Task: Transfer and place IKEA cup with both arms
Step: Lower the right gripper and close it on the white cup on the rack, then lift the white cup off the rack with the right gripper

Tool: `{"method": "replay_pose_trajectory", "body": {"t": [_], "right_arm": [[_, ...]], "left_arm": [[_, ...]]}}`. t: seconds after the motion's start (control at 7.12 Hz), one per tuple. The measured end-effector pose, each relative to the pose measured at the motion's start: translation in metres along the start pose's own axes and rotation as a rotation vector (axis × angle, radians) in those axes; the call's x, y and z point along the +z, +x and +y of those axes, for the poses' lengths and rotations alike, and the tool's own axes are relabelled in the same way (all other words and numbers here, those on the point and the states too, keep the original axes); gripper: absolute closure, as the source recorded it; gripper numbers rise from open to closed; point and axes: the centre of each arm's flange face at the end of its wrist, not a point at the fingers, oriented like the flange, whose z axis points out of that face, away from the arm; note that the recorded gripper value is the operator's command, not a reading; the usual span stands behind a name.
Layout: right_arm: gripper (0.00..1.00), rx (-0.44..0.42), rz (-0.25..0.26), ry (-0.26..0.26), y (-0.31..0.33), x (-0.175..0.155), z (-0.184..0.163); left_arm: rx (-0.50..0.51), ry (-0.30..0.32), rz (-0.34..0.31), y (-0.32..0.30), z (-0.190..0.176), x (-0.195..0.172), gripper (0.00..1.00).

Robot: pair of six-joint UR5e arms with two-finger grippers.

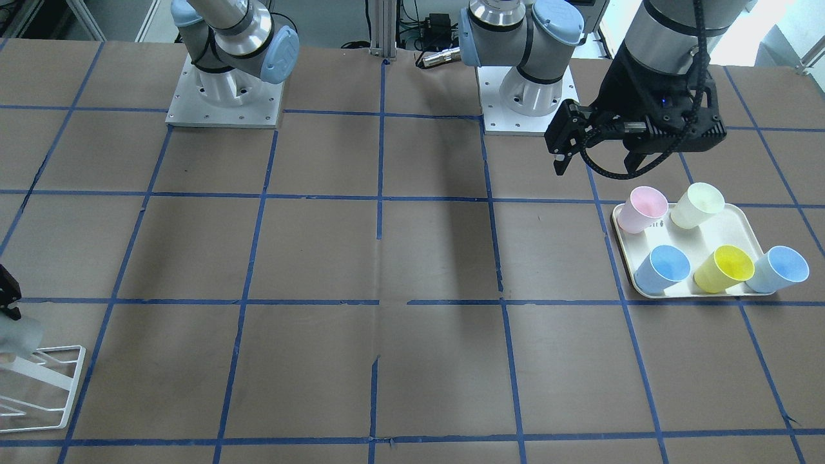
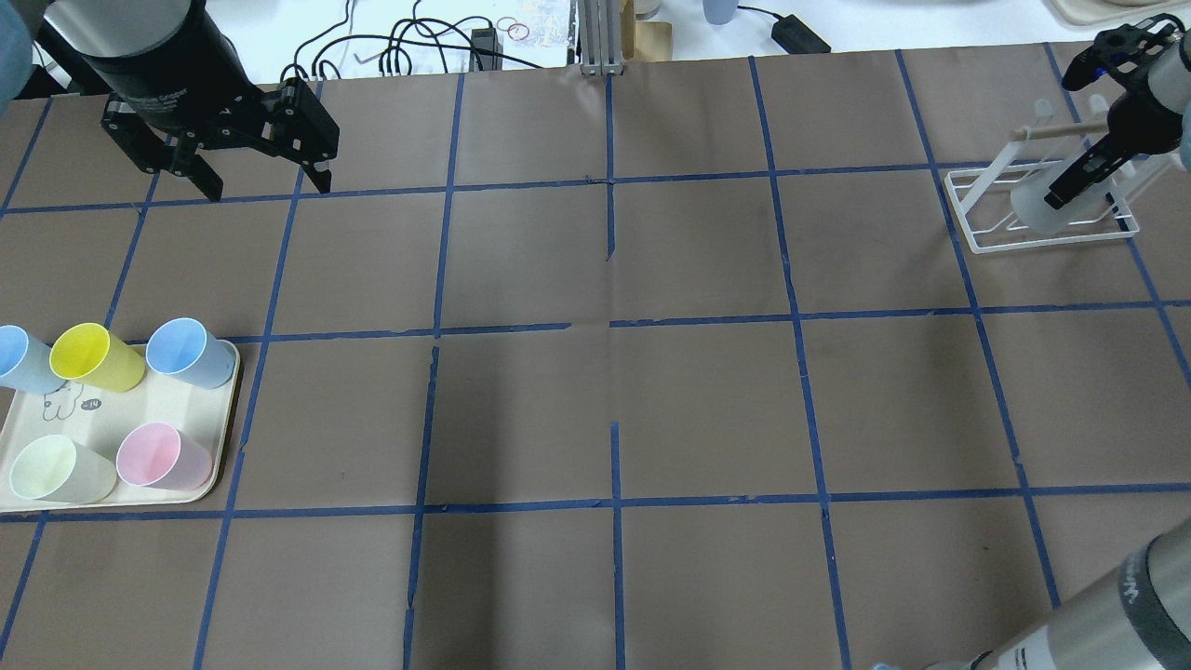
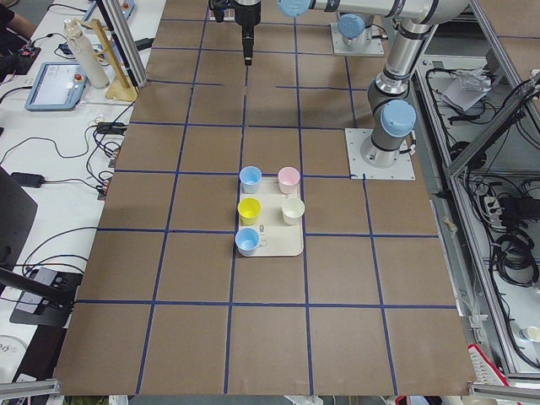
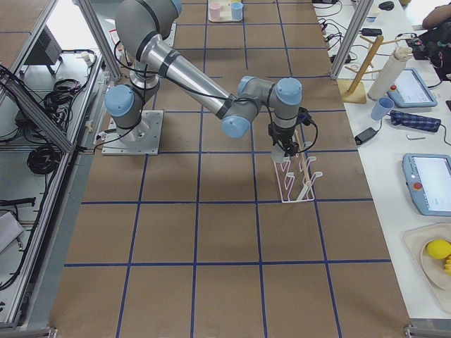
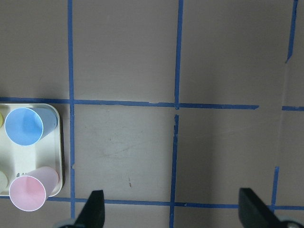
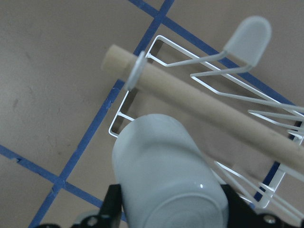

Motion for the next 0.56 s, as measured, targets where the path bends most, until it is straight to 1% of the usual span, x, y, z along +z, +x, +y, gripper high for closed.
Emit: {"method": "replay_pose_trajectory", "body": {"t": [0.28,0.56], "right_arm": [[0.77,0.000,-0.010,-0.025,0.006,-0.019,-0.002],[0.76,0.002,0.006,-0.059,0.003,-0.046,0.003]], "left_arm": [[0.000,0.001,0.000,0.000,0.000,0.000,0.00],[0.000,0.000,0.000,0.000,0.000,0.000,0.00]]}}
